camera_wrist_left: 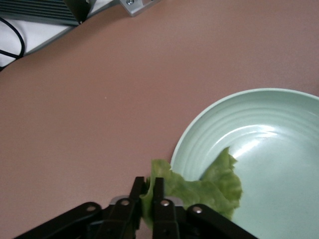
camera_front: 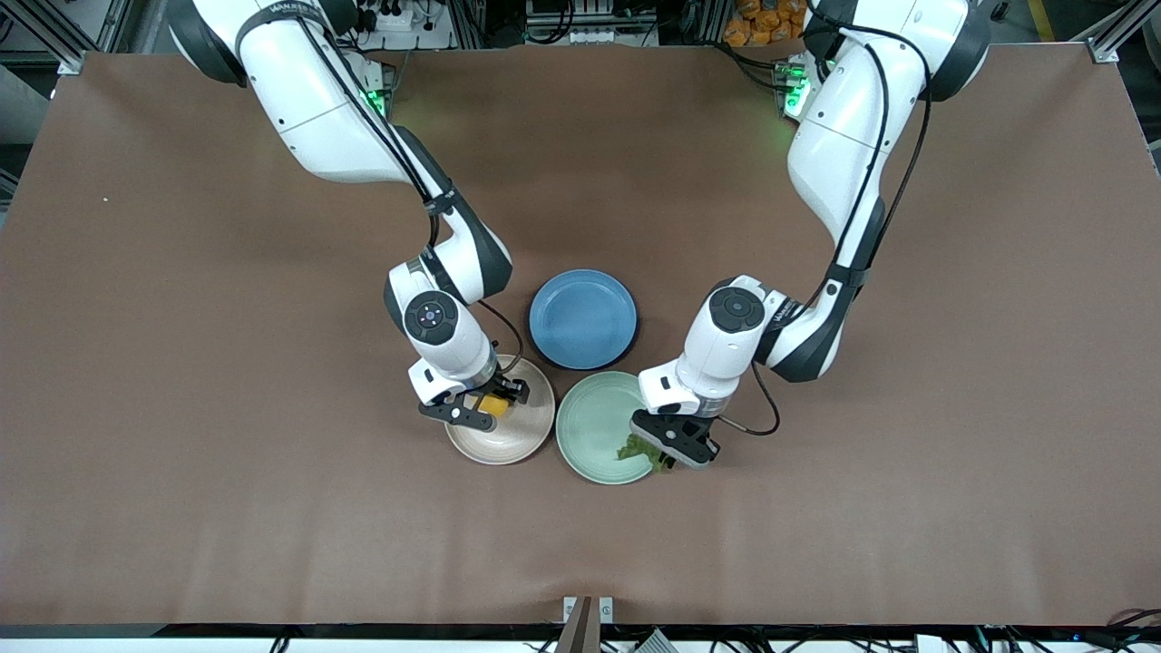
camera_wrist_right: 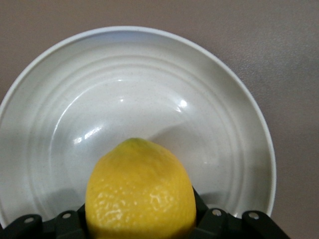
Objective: Pick lemon and lettuce from plates
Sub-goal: 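Close the right gripper on the yellow lemon on the cream plate, then lift the lettuce with the left gripper while the right gripper lifts the lemon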
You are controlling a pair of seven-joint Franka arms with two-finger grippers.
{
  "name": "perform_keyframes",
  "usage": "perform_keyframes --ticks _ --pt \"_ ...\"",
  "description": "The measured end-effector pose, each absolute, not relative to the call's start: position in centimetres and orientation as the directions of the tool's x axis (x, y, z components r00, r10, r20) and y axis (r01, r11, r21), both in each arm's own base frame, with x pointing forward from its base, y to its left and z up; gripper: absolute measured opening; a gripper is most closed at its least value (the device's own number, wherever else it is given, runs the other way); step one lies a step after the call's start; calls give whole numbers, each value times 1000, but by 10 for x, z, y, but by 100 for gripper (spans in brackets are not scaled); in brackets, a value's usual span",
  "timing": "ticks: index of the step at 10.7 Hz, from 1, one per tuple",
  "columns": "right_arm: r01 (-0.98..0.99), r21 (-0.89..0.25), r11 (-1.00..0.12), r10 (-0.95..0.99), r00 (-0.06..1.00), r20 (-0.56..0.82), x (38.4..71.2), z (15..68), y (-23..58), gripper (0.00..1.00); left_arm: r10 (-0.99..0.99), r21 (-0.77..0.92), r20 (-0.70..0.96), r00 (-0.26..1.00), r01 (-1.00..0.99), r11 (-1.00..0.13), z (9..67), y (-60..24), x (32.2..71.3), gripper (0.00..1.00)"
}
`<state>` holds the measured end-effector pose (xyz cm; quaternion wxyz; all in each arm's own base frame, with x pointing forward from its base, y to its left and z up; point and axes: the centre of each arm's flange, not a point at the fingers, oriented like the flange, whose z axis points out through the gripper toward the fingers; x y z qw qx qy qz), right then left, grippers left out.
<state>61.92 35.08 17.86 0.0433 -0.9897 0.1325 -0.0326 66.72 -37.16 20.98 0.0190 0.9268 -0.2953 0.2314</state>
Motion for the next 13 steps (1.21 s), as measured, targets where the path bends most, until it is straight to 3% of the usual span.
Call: perform_keyframes --ticks 1,2,5,8,13 --pt "-264 -94 -960 -269 962 53 619 179 351 63 -537 -102 443 718 -555 -826 212 -371 668 13" --pt "-267 -95 -959 -273 961 53 620 179 350 62 -537 -102 443 718 -555 -826 213 -371 668 3" --pt "-277 -87 -957 -282 958 49 626 184 346 61 -527 -109 420 739 -535 -838 228 -358 676 4" --pt "-275 -43 -961 -275 961 6 640 212 339 61 -465 -85 376 801 -470 -878 286 -322 694 4" --pt "-165 -2 -986 -165 986 -37 669 261 274 61 -298 -47 214 930 -295 -954 356 -198 716 4"
